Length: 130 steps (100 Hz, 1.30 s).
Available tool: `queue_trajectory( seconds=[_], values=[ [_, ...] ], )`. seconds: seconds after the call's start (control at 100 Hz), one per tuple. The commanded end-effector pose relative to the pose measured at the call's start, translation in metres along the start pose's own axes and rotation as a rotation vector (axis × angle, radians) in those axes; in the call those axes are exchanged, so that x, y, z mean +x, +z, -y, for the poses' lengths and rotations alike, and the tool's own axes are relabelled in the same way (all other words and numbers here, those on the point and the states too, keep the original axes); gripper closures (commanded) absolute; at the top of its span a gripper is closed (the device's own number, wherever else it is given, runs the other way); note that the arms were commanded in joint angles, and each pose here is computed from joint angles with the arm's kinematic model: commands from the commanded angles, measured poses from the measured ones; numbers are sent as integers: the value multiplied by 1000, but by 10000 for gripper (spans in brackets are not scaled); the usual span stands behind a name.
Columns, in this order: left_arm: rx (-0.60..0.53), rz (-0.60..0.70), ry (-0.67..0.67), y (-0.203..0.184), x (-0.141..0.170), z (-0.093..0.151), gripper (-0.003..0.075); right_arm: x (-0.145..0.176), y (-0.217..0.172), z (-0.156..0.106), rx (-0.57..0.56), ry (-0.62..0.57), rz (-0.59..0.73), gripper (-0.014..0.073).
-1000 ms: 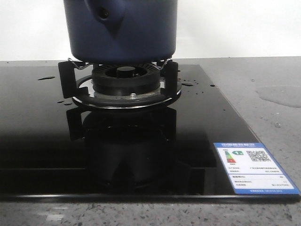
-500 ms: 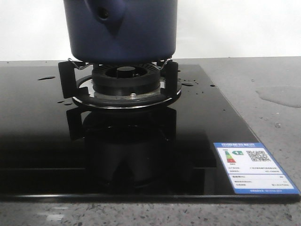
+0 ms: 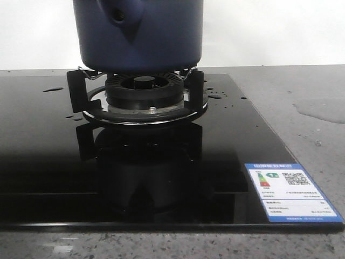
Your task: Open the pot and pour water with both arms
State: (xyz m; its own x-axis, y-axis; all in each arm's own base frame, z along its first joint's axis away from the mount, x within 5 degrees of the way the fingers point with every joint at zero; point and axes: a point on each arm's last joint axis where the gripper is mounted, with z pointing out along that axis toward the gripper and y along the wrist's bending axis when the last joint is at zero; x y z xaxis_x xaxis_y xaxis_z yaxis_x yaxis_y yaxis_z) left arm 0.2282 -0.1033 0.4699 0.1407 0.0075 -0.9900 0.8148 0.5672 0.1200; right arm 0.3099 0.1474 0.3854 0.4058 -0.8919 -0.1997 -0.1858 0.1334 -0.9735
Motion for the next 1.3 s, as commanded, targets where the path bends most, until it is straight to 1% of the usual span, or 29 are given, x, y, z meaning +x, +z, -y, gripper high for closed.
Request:
queue_trajectory(
  seconds=[0.0,0.11,0.24,0.53,0.68,0.85,0.92,1.07,1.18,1.29],
  values=[
    [-8,107,-19,-8,-25,6,438,-11,-10,31,179,-83,80,382],
    [-8,107,-19,-8,-25,6,438,-14,-8,31,205,-144,107,382],
    [-9,106,-18,-8,-25,6,438,-16,-6,32,247,-150,139,382],
    [-7,105,-17,-8,-25,6,438,-15,-5,30,230,-148,127,382],
    [-5,105,-17,-8,-25,6,438,-11,-4,28,196,-85,98,382],
    [-5,105,-17,-8,-25,6,438,-11,-4,26,188,-84,95,382],
    [-5,105,-17,-8,-25,6,438,-13,-4,27,205,-126,111,382],
    [-5,105,-17,-8,-25,6,438,-17,-4,27,218,-338,147,382],
    [-5,105,-17,-8,-25,6,438,-17,-1,22,203,-411,156,382],
    [-5,105,-17,-8,-25,6,438,-16,4,18,190,-511,145,382]
  ],
)
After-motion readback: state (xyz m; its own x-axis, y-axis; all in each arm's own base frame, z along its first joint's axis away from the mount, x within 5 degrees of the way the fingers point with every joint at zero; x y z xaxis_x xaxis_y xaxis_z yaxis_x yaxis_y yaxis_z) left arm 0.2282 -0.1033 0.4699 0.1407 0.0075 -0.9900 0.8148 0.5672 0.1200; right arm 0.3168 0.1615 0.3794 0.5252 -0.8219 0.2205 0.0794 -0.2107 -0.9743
